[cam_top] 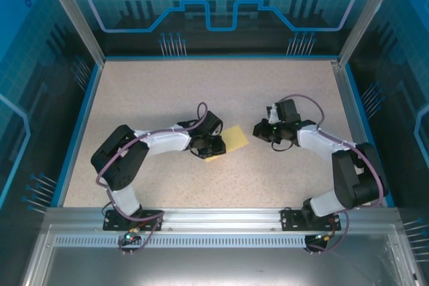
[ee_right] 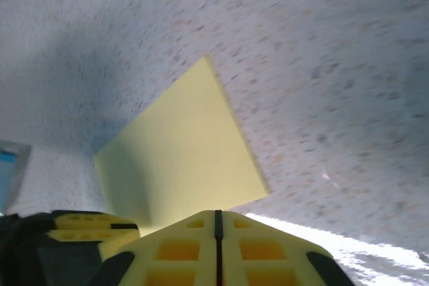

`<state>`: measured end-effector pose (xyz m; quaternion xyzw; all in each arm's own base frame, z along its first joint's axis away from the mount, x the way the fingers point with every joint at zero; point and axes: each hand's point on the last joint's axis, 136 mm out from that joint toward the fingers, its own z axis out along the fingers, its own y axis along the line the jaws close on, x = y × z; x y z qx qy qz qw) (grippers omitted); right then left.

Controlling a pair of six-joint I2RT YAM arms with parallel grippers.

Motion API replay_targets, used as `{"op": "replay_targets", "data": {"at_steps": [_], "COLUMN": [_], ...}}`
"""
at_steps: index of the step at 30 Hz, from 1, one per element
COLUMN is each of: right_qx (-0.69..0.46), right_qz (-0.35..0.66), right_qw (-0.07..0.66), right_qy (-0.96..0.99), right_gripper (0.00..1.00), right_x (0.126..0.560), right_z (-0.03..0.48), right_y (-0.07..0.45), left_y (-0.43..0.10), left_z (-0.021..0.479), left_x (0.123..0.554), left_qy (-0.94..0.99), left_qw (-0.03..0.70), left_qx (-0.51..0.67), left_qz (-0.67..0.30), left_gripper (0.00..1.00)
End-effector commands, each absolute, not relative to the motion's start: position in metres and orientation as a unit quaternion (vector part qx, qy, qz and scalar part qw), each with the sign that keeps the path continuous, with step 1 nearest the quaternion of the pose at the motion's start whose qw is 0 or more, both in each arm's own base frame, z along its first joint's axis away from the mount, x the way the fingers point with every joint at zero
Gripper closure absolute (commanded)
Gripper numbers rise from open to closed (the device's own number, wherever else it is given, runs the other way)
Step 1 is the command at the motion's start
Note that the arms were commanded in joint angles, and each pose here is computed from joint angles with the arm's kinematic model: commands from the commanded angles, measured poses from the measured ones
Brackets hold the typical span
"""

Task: Fold a paper plane with a square sheet of paper (pick it up from the middle)
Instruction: First fold in half a square sheet of paper at the center of the table, then rotate the square sheet of paper at the center of the table.

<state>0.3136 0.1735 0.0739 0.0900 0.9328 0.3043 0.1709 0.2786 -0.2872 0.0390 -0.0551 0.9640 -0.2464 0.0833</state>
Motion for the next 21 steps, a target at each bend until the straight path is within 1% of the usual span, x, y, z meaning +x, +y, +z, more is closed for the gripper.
{"op": "replay_targets", "data": {"at_steps": [1,6,9,13,15,17,19,21], "right_qx": [0.104,0.082,0.06,0.028,0.012,-0.009,-0.042,-0.086], "right_qz": [0.221,0.179,0.15,0.084,0.053,0.025,0.02,0.034], "right_qw": [0.139,0.131,0.134,0.146,0.149,0.146,0.146,0.144], "right_qy": [0.96,0.972,0.978,0.985,0.987,0.989,0.988,0.985], "right_gripper": [0.86,0.77,0.74,0.66,0.62,0.61,0.61,0.61], "right_x": [0.289,0.291,0.301,0.309,0.31,0.311,0.312,0.308], "right_z": [0.055,0.047,0.047,0.047,0.045,0.04,0.041,0.041], "right_y": [0.172,0.2,0.218,0.241,0.251,0.263,0.284,0.311], "left_y": [-0.285,-0.24,-0.21,-0.174,-0.159,-0.144,-0.131,-0.118], "left_z": [0.092,0.084,0.077,0.074,0.074,0.072,0.073,0.072], "left_x": [0.292,0.299,0.299,0.299,0.299,0.3,0.301,0.3], "left_qy": [0.952,0.955,0.956,0.954,0.951,0.947,0.943,0.94], "left_qw": [0.121,0.13,0.133,0.138,0.142,0.146,0.152,0.154], "left_qx": [-0.049,-0.097,-0.128,-0.169,-0.188,-0.207,-0.22,-0.234], "left_qz": [-0.278,-0.249,-0.226,-0.205,-0.2,-0.199,-0.196,-0.193], "left_gripper": [0.69,0.58,0.54,0.48,0.43,0.31,0.26,0.23]}}
